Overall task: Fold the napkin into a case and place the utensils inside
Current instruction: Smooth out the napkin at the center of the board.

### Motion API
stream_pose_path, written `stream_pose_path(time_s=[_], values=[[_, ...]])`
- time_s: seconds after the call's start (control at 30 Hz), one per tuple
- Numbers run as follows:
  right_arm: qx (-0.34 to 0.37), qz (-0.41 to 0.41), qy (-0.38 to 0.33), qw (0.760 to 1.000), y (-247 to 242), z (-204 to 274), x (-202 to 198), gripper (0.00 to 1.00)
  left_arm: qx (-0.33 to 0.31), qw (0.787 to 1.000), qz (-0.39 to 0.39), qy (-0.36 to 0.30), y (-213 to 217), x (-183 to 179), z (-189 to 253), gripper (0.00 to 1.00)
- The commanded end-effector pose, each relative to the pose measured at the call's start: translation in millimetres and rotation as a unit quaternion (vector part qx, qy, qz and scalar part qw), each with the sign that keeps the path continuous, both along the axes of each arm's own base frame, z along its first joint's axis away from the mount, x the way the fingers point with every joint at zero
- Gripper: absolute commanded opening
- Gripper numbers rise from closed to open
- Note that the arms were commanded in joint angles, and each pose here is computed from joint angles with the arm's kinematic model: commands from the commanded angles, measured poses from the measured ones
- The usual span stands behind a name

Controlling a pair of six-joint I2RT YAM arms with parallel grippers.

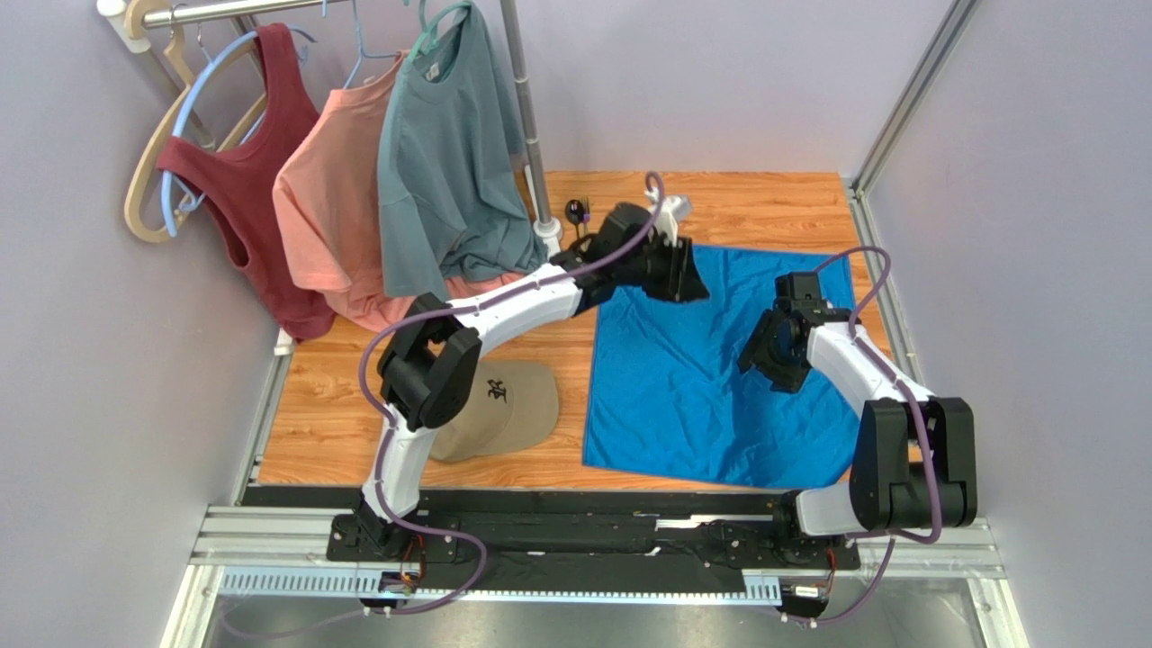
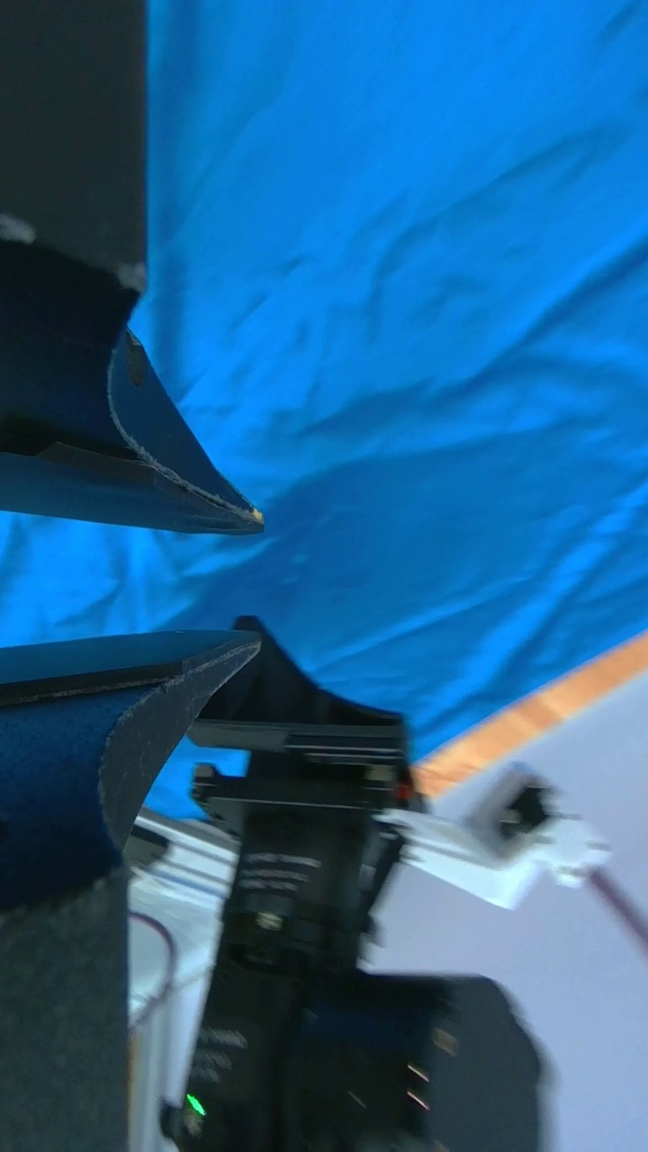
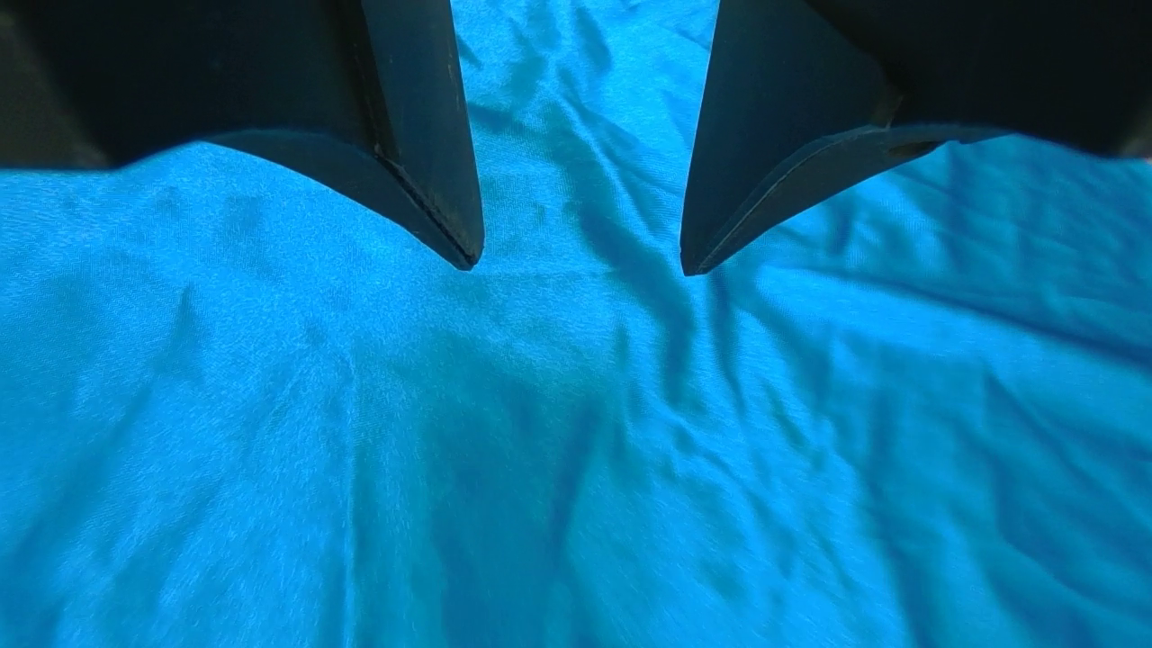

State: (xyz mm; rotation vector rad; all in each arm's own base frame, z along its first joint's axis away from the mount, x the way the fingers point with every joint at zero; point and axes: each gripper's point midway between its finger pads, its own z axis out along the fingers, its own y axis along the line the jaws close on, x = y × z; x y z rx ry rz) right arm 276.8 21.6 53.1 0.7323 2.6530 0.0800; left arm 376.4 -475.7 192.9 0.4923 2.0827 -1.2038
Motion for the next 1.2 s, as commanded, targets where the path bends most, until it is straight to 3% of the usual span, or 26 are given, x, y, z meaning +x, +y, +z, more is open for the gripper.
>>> stream_pose_path(time_s=[0.0, 0.23, 0.33, 0.43, 0.6, 0.73, 0.87, 1.17], values=[[0.009, 0.001, -0.020, 1.000, 7.5, -13.6, 16.3, 0.59, 0.066, 0.997, -0.020, -0.035, 7.0, -26.3, -20.1, 0.41], [0.096, 0.024, -0.046, 0.994, 64.9, -31.4, 70.9, 0.60, 0.131, 0.990, 0.018, -0.045, 31.8, -42.0, -39.2, 0.41], [0.168, 0.043, -0.091, 0.981, 102.9, -7.4, 117.3, 0.60, 0.153, 0.986, 0.044, -0.049, 40.2, -34.6, -45.0, 0.41], [0.157, 0.048, -0.110, 0.980, 101.0, 27.2, 148.6, 0.60, 0.166, 0.984, 0.041, -0.040, 38.3, -32.3, -51.6, 0.41], [0.109, -0.011, -0.103, 0.989, 30.1, 54.3, 109.6, 0.62, 0.135, 0.991, -0.001, -0.003, 13.5, -40.0, -56.9, 0.41], [0.084, -0.074, -0.029, 0.993, -22.6, 18.1, 26.9, 0.58, 0.116, 0.992, -0.022, 0.031, -3.0, -47.9, -70.9, 0.39], [0.065, -0.122, -0.011, 0.990, -56.5, 5.5, -19.1, 0.50, 0.096, 0.994, -0.034, 0.038, -15.9, -52.9, -66.6, 0.39], [0.081, -0.154, 0.001, 0.985, -68.6, -29.7, -13.1, 0.47, 0.096, 0.992, -0.061, 0.054, -24.6, -69.6, -73.2, 0.39]])
